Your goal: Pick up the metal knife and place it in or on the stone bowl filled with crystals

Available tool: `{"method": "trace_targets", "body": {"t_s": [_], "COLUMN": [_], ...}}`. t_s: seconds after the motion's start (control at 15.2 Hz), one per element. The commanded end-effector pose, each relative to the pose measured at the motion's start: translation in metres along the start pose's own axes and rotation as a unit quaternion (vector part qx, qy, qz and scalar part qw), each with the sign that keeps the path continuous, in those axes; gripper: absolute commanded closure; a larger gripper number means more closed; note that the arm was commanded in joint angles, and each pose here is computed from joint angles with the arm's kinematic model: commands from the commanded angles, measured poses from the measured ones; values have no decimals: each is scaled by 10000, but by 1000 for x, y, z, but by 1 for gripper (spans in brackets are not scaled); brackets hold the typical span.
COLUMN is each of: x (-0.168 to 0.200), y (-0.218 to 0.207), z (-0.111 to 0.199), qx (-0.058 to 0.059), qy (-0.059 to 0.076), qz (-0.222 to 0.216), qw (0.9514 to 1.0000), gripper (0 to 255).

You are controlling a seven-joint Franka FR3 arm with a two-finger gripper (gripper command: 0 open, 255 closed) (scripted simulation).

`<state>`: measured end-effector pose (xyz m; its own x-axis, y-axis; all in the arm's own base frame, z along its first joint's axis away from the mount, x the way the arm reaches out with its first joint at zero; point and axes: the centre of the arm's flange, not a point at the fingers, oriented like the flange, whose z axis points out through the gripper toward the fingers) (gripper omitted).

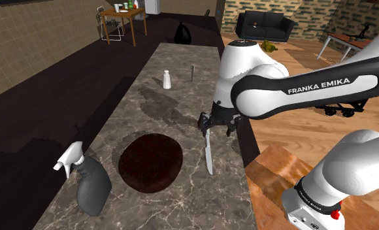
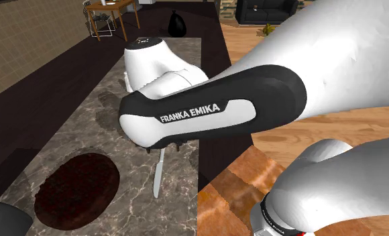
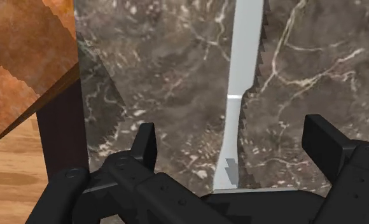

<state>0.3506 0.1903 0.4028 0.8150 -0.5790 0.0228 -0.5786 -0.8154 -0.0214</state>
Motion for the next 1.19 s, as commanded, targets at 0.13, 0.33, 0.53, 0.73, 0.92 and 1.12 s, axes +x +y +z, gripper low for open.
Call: {"method": "trace_targets", "body": {"t_s": [0.13, 0.33, 0.53, 0.73, 0.92, 1.12], "x": [-7, -8, -8, -8, -8, -8], "y": [-22, -22, -22, -22, -22, -22], "z": [28, 44, 60, 63, 63, 63], "qx": [-12, -12, -12, -12, -12, -12], "qy": [-76, -76, -76, -76, -76, -76], "qz": [401, 401, 401, 401, 401, 401], "qw": [9992, 9992, 9992, 9992, 9992, 9992], "gripper": [0, 0, 0, 0, 0, 255]}}
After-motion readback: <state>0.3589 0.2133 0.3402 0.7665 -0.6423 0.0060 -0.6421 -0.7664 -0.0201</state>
